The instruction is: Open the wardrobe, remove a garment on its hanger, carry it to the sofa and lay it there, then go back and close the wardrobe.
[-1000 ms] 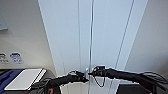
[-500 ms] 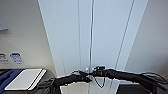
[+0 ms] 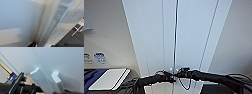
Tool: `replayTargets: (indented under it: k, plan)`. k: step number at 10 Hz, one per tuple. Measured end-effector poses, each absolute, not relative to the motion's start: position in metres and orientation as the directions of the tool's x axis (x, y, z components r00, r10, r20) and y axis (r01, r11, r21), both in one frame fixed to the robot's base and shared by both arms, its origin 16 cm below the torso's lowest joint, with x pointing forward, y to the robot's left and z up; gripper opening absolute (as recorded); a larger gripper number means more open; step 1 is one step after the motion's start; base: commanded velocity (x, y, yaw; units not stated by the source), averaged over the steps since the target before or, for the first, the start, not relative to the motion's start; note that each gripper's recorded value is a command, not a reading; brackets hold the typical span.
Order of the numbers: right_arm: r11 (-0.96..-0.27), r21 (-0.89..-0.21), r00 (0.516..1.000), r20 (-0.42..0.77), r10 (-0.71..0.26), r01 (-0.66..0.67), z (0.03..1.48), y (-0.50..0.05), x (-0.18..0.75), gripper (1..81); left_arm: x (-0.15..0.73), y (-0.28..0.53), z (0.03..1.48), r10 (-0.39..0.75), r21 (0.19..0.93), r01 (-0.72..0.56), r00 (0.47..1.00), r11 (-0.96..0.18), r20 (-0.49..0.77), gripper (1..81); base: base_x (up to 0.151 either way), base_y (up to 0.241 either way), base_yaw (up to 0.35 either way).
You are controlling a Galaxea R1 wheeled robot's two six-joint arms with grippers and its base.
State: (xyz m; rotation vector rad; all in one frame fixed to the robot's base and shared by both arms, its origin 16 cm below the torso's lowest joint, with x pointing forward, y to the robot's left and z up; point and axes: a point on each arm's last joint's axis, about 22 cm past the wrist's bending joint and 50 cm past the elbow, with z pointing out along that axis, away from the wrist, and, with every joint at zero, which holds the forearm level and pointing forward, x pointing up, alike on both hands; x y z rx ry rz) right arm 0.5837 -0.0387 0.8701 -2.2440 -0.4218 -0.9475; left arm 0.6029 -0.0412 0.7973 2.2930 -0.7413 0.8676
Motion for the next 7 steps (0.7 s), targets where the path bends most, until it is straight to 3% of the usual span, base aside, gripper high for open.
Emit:
replayTargets:
  k: [7]
  plan:
    - [-0.631,-0.48,0.666,0.741,0.079,0.609,0.869,-0.045,0.511,81.1,0.495,-0.014,0.81,-0.355,0.381,-0.783,0.58,-0.492,0.734,81.1,0.0,0.0,0.0]
